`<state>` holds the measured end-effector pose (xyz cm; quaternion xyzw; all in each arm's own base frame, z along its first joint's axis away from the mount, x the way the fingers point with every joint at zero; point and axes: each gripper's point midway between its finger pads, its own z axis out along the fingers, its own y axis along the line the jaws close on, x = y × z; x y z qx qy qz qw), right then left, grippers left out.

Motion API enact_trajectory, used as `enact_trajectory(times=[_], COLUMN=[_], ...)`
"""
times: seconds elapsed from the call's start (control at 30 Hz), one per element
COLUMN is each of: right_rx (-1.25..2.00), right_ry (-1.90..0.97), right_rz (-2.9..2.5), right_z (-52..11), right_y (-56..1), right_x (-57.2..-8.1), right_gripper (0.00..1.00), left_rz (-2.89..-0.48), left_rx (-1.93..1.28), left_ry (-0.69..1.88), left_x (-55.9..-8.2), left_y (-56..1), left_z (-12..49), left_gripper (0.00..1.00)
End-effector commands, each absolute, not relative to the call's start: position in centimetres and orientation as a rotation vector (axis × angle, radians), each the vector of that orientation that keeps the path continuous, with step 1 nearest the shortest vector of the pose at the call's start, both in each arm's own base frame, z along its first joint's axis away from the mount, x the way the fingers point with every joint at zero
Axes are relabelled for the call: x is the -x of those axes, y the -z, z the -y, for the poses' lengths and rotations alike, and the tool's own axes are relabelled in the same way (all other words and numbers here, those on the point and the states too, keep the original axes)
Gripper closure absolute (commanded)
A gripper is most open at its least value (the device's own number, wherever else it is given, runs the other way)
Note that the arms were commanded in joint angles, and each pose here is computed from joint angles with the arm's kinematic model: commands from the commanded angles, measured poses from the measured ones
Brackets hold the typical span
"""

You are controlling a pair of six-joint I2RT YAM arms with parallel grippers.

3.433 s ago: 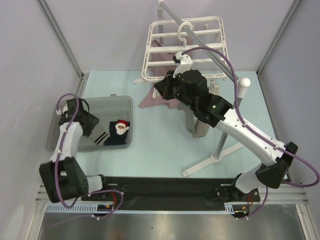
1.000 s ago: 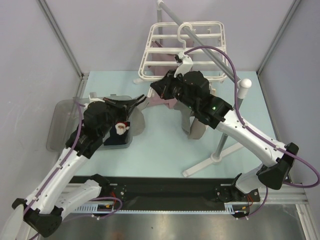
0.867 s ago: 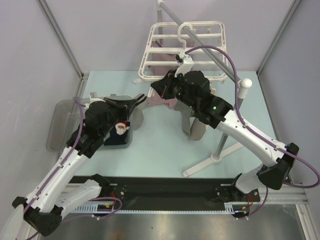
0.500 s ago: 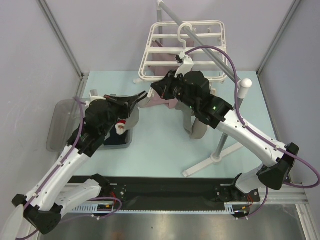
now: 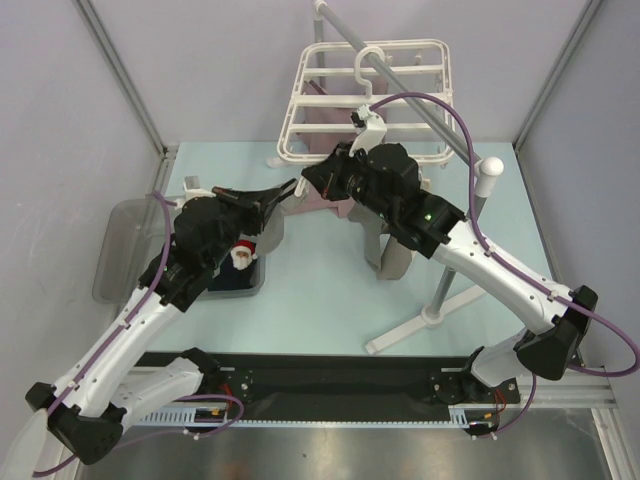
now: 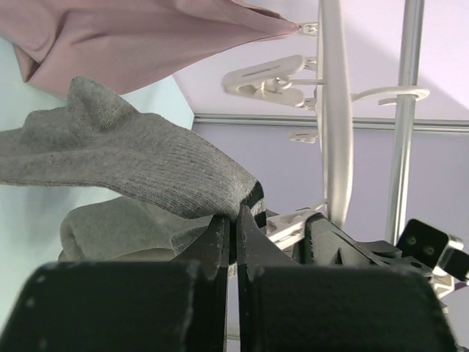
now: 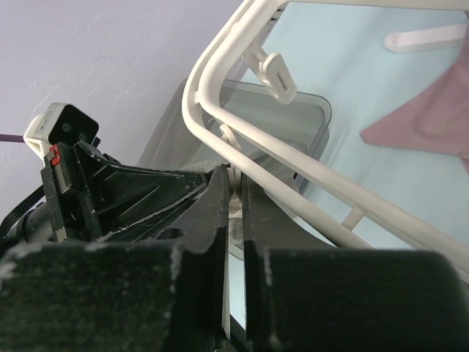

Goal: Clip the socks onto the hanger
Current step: Clamp the sock onto the hanger.

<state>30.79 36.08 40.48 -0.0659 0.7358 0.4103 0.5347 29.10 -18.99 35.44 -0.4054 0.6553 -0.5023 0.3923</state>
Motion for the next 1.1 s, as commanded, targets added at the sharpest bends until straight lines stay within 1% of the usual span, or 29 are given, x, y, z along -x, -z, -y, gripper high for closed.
enact_trajectory(times=[0.0, 0.3, 0.37, 0.4, 0.5, 0.57, 0.6, 0.67, 0.7, 0.8, 0.83, 0.93, 0.97, 1.0, 1.07], right_rx=[0.180, 0.176, 0.177, 0.176, 0.172, 0.170, 0.169, 0.167, 0.167, 0.164, 0.168, 0.166, 0.167, 0.171, 0.181], right_ry=[-1.047, -1.077, -1.080, -1.087, -1.091, -1.092, -1.091, -1.087, -1.085, -1.079, -1.073, -1.060, -1.057, -1.052, -1.032], right_rz=[-1.756, -1.741, -1.738, -1.730, -1.722, -1.717, -1.715, -1.718, -1.718, -1.720, -1.718, -1.721, -1.718, -1.715, -1.716], right_z=[-36.2, -36.1, -36.1, -36.0, -35.7, -35.6, -35.6, -35.5, -35.4, -35.3, -35.1, -34.8, -34.7, -34.5, -34.0], right_y=[-41.2, -41.7, -41.7, -42.1, -42.3, -42.4, -42.5, -42.4, -42.4, -42.4, -42.4, -42.3, -42.4, -42.5, -42.4], right_x=[-29.2, -28.8, -28.7, -28.6, -28.5, -28.4, -28.4, -28.4, -28.5, -28.4, -28.4, -28.3, -28.3, -28.2, -28.0], right_gripper=[1.00, 1.00, 0.94, 0.87, 0.71, 0.66, 0.61, 0.55, 0.50, 0.43, 0.43, 0.41, 0.40, 0.40, 0.39], left_rz=[-1.540, -1.545, -1.547, -1.545, -1.547, -1.546, -1.546, -1.544, -1.549, -1.565, -1.572, -1.606, -1.616, -1.629, -1.686], left_rx=[0.991, 0.979, 0.975, 0.970, 0.967, 0.966, 0.963, 0.964, 0.962, 0.959, 0.956, 0.936, 0.928, 0.914, 0.904], left_ry=[1.363, 1.388, 1.392, 1.397, 1.401, 1.399, 1.400, 1.402, 1.404, 1.405, 1.408, 1.406, 1.403, 1.395, 1.355], left_x=[-28.7, -29.0, -29.0, -28.9, -28.9, -28.9, -28.9, -28.9, -28.9, -28.9, -28.9, -28.7, -28.6, -28.5, -28.1], left_y=[-39.6, -39.7, -39.7, -39.8, -39.9, -40.0, -40.0, -40.1, -40.0, -39.6, -39.5, -38.9, -38.7, -38.4, -37.4], left_z=[18.6, 19.5, 19.6, 19.7, 19.9, 19.9, 19.9, 20.0, 20.1, 20.3, 20.4, 20.9, 21.0, 21.1, 21.2], left_gripper=[1.00, 1.00, 1.00, 1.00, 1.00, 1.00, 1.00, 1.00, 1.00, 1.00, 1.00, 0.77, 0.60, 0.54, 0.48])
